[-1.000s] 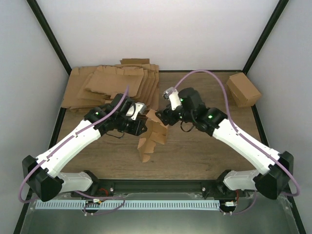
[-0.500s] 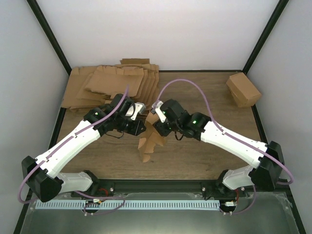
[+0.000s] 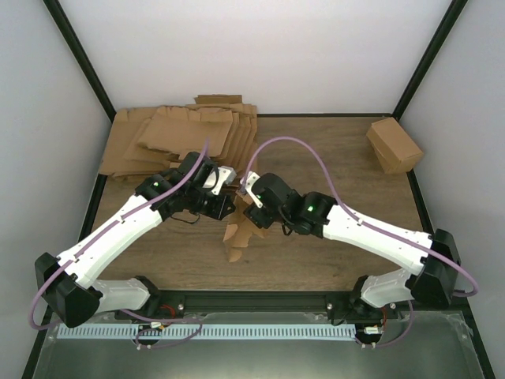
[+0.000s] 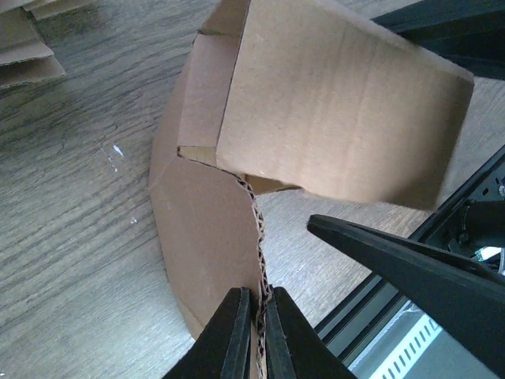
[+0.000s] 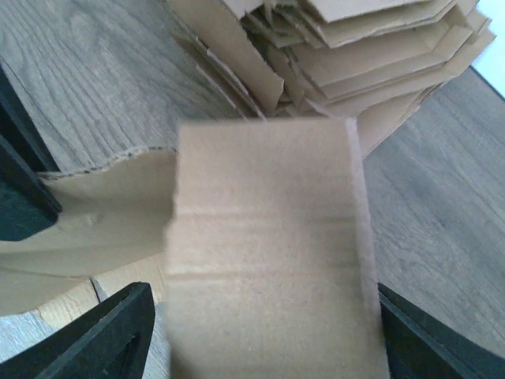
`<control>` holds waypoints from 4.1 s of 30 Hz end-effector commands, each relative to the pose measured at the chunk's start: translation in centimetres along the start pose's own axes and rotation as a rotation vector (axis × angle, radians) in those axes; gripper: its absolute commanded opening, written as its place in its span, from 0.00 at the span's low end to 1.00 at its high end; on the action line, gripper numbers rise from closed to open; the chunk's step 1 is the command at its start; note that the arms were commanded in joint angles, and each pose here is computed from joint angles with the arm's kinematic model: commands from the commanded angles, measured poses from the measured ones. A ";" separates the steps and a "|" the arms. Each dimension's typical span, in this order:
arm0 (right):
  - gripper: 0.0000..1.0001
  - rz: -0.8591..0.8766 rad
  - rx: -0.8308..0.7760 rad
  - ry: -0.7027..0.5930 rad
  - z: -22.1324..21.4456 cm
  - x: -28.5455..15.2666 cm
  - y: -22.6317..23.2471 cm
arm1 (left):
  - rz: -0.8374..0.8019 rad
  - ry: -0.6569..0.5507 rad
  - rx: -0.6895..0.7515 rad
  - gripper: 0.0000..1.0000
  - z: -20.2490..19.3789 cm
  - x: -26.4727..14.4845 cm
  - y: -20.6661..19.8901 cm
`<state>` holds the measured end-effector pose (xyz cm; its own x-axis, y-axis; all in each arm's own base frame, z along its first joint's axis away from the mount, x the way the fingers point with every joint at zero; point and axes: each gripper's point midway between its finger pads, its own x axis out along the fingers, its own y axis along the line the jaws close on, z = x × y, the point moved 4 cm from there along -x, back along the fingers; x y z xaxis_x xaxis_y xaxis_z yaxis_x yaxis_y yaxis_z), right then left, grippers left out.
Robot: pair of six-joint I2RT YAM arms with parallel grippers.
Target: Fold the paper box
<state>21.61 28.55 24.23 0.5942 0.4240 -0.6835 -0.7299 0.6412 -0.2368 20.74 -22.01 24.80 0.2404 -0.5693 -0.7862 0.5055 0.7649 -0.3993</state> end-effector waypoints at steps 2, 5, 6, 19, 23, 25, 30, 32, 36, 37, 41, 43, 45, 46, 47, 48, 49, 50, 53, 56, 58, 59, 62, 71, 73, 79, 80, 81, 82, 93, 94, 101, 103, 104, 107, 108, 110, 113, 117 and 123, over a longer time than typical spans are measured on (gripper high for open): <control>0.74 0.003 0.048 -0.144 2.6 -3.1 -0.6 | 0.001 -0.007 0.021 0.08 0.1 -0.2 -0.1; 0.78 0.030 0.067 -0.194 3.3 -4.3 -0.7 | 0.000 -0.002 0.021 0.07 0.0 -0.1 -0.1; 0.79 0.036 0.072 -0.207 3.5 -4.6 -0.7 | -0.001 -0.001 0.020 0.07 0.0 -0.1 -0.1; 0.81 0.056 0.232 -0.179 3.2 -4.0 -2.5 | -0.008 -0.007 0.020 0.07 0.1 -0.4 -0.4; 0.63 0.116 0.310 -0.176 3.4 -4.0 -3.5 | -0.009 -0.007 0.018 0.07 0.1 -0.4 -0.4; 0.56 0.141 0.310 -0.161 3.3 -3.7 -3.3 | -0.009 -0.007 0.016 0.07 0.1 -0.4 -0.3; 0.42 0.184 0.265 -0.060 1.8 -2.0 -2.1 | -0.012 -0.009 0.018 0.07 0.2 -0.4 -0.4; 0.36 0.189 0.251 -0.015 0.9 -1.2 -1.8 | -0.012 -0.006 0.016 0.07 0.2 -0.3 -0.4; 0.29 0.183 0.233 0.043 -0.9 -0.4 -1.5 | -0.014 -0.005 0.016 0.07 0.3 -0.2 -0.4; 0.29 0.179 0.229 0.053 -1.3 -0.2 -1.5 | -0.013 -0.005 0.017 0.07 0.3 -0.2 -0.4; 0.30 0.167 0.213 0.076 -2.2 0.0 -1.5 | -0.011 -0.003 0.017 0.07 0.5 -0.2 -0.4; 0.32 0.165 0.205 0.086 -2.4 0.1 -1.4 | -0.011 0.000 0.019 0.07 0.5 -0.1 -0.5; 0.33 0.165 0.194 0.090 -2.4 0.1 -1.5 | -0.011 0.001 0.018 0.07 0.6 -0.1 -0.5; 0.34 0.154 0.192 0.086 -2.3 0.0 -1.6 | -0.011 0.000 0.017 0.07 0.7 -0.1 -0.5; 0.36 0.146 0.188 0.083 -2.1 -0.2 -1.8 | -0.012 0.001 0.017 0.07 0.7 0.0 -0.5; 0.40 0.131 0.179 0.079 -2.0 -0.3 -1.9 | -0.015 0.002 0.015 0.07 0.7 0.0 -0.5; 0.44 0.114 0.161 0.073 -1.9 -0.6 -1.9 | -0.017 0.000 0.016 0.07 0.8 0.0 -0.6; 0.47 0.090 0.140 0.070 -1.8 -0.7 -1.8 | -0.019 -0.003 0.016 0.07 0.8 0.0 -0.6; 0.53 0.026 0.069 0.072 -1.8 -0.8 -1.6 | -0.023 -0.008 0.016 0.07 0.9 -0.1 -0.7; 0.53 -0.062 0.033 0.097 -2.0 -0.3 -2.0 | -0.048 -0.010 0.020 0.07 1.0 0.0 -1.0; 0.53 -0.117 -0.007 0.107 -2.2 0.0 -1.9 | -0.055 -0.013 0.019 0.07 1.0 -0.1 -1.1; 0.53 -0.139 -0.034 0.104 -2.3 0.2 -1.8 | -0.056 -0.013 0.021 0.07 1.1 -0.1 -1.2; 0.54 -0.220 -0.122 0.100 -2.5 0.7 -1.2 | -0.067 -0.011 0.023 0.07 1.0 0.0 -1.3; 0.53 -0.391 -0.262 0.050 -3.0 2.4 -0.9 | -0.138 -0.027 0.051 0.07 1.3 -0.8 -2.4; 0.51 -0.415 -0.283 0.027 -3.1 2.5 -0.8 | -0.145 -0.023 0.055 0.07 1.2 -0.9 -2.5; 0.36 -0.449 -0.312 -0.032 -3.8 3.4 -0.2 | -0.193 -0.026 0.068 0.07 1.2 -1.2 -3.1; 0.35 -0.447 -0.311 -0.043 -3.8 3.5 -0.1 | -0.202 -0.027 0.069 0.07 1.2 -1.2 -3.2; 0.35 -0.449 -0.309 -0.054 -3.8 3.5 -0.1 | -0.211 -0.027 0.069 0.07 1.2 -1.2 -3.4; 0.34 -0.450 -0.306 -0.064 -3.8 3.4 -0.1 | -0.219 -0.029 0.070 0.07 1.2 -1.2 -3.5; 0.13 -0.384 -0.294 -0.076 -3.5 3.5 0.6 | -0.315 -0.110 0.101 0.17 2.8 -4.1 -5.6; 0.13 -0.362 -0.290 -0.085 -3.4 3.3 0.8 | -0.319 -0.119 0.107 0.19 2.9 -4.5 -5.7; 0.05 -0.342 -0.198 -0.067 -3.0 2.5 0.2 | -0.303 -0.203 0.118 0.50 3.8 -7.2 -5.9; 0.04 -0.315 -0.134 -0.042 -3.1 2.4 -0.3 | -0.265 -0.253 0.123 0.62 4.5 -8.8 -6.0; 0.03 -0.297 -0.093 -0.029 -3.1 2.5 -0.7 | -0.226 -0.276 0.121 0.66 4.8 -9.5 -5.7; 0.01 -0.219 0.065 0.026 -3.6 2.5 -1.7 | -0.122 -0.322 0.126 0.72 5.1 -11.5 -5.0; 0.01 -0.183 0.111 0.043 -3.9 2.6 -1.8 | -0.109 -0.336 0.133 0.74 5.1 -12.1 -5.0; 0.01 -0.101 0.213 0.081 -4.6 2.8 -1.9 | -0.088 -0.365 0.139 0.78 5.0 -13.2 -4.9; 0.01 0.035 0.363 0.125 -5.8 3.2 -0.9 | -0.045 -0.417 0.134 0.85 4.8 -14.5 -4.5; 0.01 0.182 0.519 0.156 -8.0 4.8 1.0 | 0.047 -0.491 0.094 0.97 4.7 -15.9 -3.3; 0.01 0.153 0.607 0.322 -12.7 8.3 2.3 | 0.160 -0.403 -0.019 1.00 3.9 -12.5 -0.5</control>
<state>20.81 24.75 11.36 0.3722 0.3702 -0.8511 -0.5096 0.8479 0.1460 19.17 -16.50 40.83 0.6322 -0.6109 -0.4766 0.5264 0.7900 -0.3144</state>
